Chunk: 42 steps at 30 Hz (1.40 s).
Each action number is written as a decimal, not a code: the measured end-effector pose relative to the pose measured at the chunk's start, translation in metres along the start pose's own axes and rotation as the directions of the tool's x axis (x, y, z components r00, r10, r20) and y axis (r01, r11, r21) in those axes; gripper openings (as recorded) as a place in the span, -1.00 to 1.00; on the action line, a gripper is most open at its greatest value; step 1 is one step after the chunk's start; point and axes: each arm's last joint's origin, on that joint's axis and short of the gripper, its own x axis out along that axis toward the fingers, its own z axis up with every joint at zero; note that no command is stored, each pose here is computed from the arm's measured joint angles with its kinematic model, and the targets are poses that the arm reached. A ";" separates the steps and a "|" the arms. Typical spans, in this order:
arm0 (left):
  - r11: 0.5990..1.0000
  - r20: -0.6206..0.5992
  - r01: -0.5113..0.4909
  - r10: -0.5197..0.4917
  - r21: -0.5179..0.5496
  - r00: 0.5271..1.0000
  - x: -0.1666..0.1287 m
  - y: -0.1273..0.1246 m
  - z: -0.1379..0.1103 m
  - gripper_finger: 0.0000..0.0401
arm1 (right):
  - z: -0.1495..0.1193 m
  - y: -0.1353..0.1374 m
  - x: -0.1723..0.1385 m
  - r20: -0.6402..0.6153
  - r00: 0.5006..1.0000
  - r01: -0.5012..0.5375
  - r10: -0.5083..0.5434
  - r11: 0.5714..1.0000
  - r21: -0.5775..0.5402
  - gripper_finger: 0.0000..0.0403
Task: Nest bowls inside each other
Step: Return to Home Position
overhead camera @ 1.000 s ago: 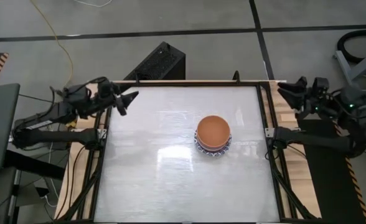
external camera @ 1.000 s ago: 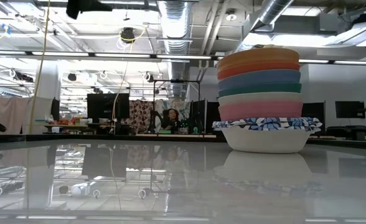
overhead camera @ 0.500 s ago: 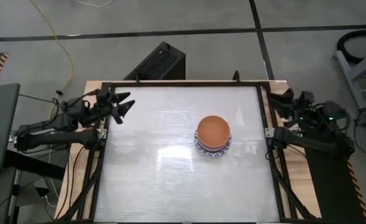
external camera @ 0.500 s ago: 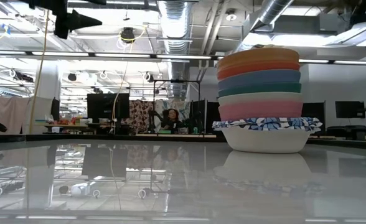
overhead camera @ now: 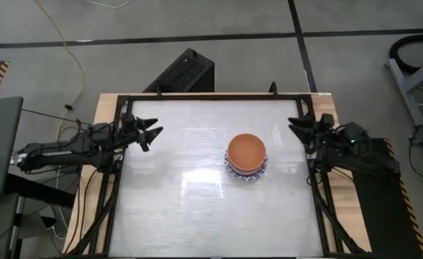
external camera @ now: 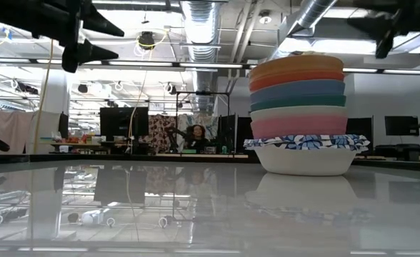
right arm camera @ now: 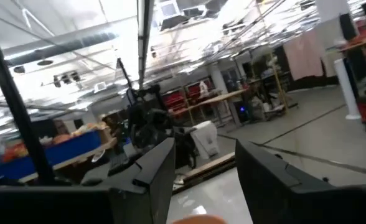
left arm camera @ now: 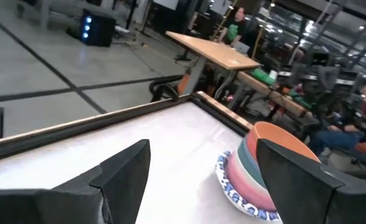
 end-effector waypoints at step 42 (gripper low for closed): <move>0.991 -0.091 0.135 -0.135 -0.005 0.987 -0.016 0.017 -0.063 0.40 | -0.100 -0.016 0.003 -0.281 0.957 -0.042 0.070 0.993 0.106 -0.07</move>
